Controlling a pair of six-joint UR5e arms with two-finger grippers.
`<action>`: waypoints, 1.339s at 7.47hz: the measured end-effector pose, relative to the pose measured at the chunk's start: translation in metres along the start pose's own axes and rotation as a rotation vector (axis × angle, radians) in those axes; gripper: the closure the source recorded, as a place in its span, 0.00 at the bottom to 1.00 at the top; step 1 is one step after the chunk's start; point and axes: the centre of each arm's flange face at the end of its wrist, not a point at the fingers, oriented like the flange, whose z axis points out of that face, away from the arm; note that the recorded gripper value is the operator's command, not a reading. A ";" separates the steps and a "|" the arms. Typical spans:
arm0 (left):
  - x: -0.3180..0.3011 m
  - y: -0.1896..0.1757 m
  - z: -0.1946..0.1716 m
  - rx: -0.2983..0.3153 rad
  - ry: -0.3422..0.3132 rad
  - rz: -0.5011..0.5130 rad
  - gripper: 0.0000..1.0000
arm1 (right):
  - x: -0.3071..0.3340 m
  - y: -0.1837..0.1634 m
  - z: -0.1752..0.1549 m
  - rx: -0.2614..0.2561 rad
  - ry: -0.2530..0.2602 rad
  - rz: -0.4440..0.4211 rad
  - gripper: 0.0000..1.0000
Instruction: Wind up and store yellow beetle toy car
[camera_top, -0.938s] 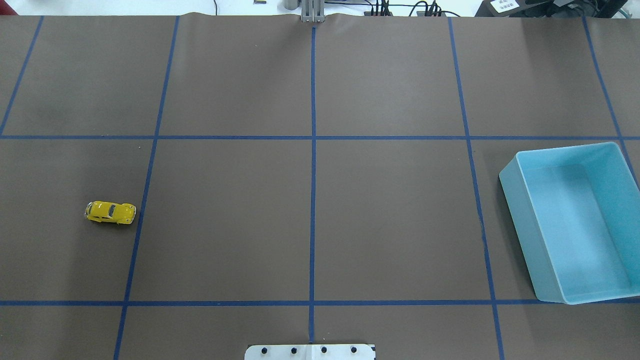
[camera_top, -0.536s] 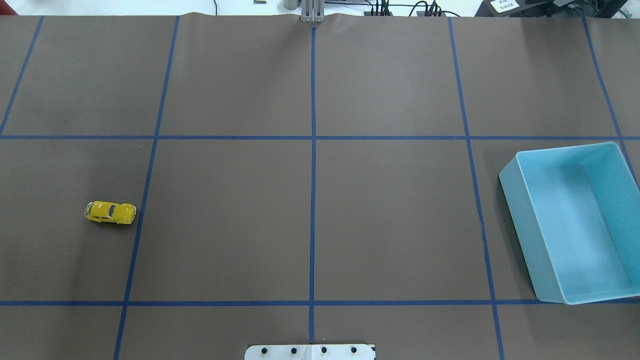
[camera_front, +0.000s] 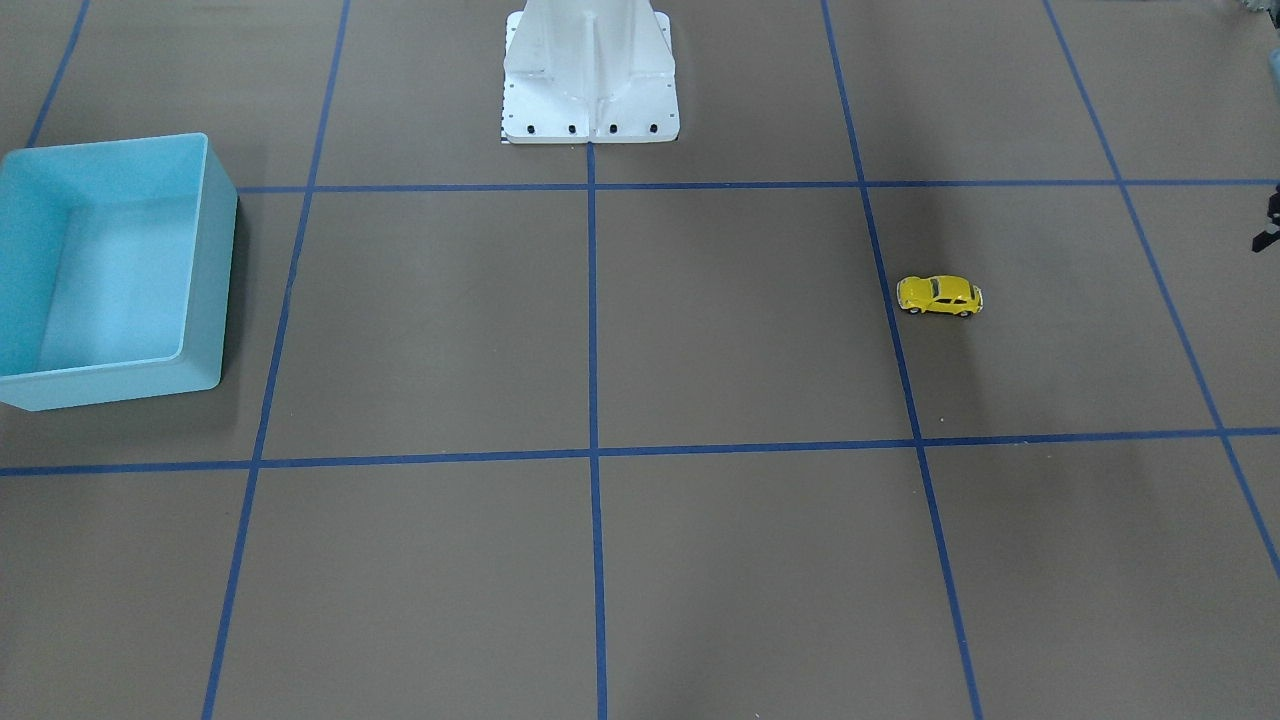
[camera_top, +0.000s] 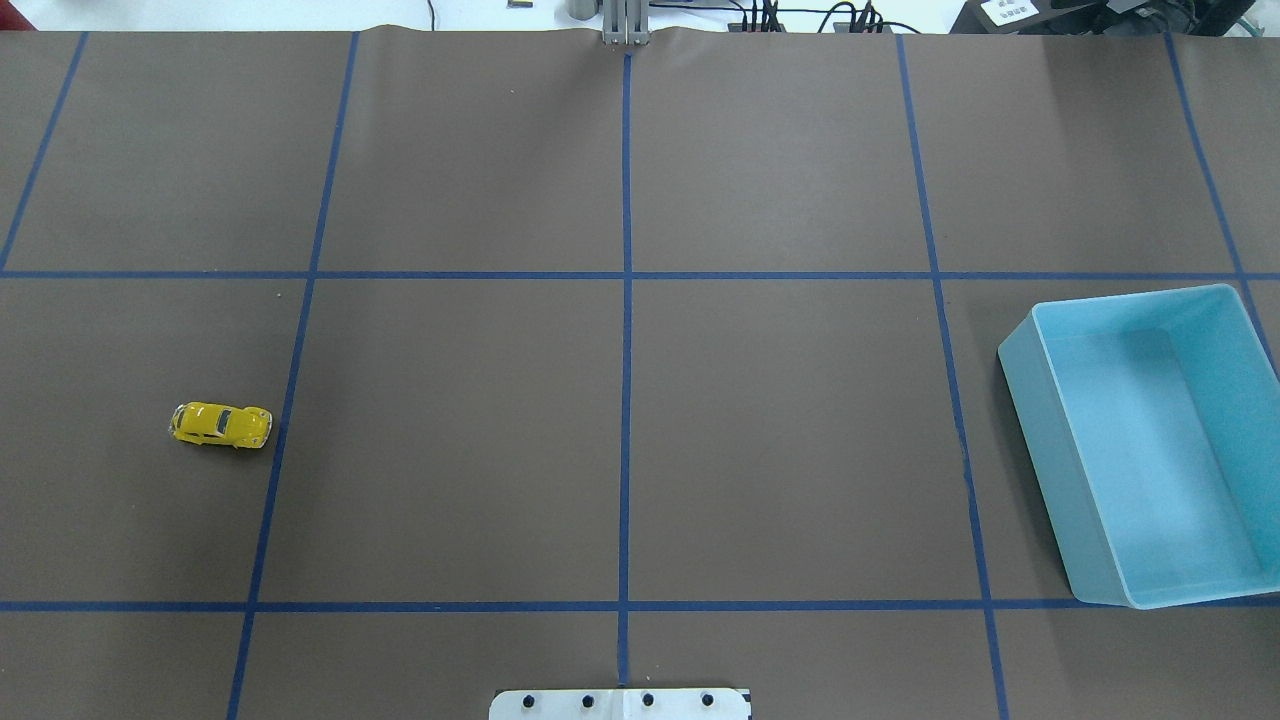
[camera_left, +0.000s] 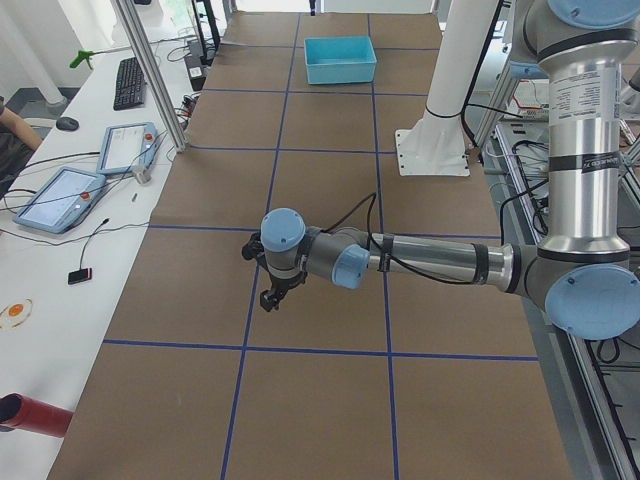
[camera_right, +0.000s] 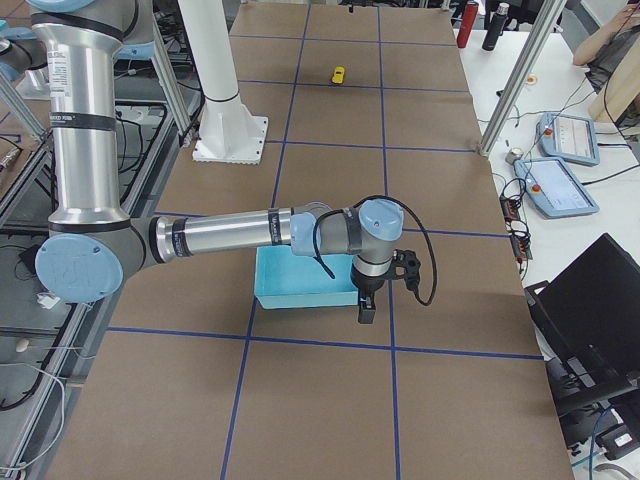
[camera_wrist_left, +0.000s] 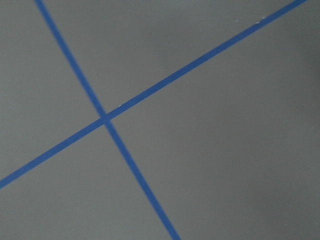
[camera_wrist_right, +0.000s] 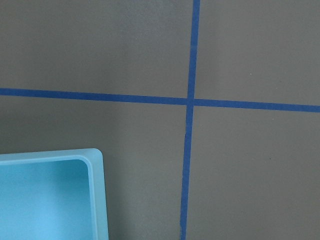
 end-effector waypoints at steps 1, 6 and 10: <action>0.023 -0.017 0.005 0.002 0.012 0.065 0.00 | 0.000 0.000 0.000 0.000 0.000 0.000 0.00; 0.120 -0.065 0.064 -0.024 0.053 0.350 0.00 | 0.001 0.002 0.002 -0.003 0.001 -0.001 0.00; 0.206 -0.083 0.101 -0.008 0.025 0.582 0.00 | 0.006 0.003 0.006 -0.012 0.002 0.009 0.00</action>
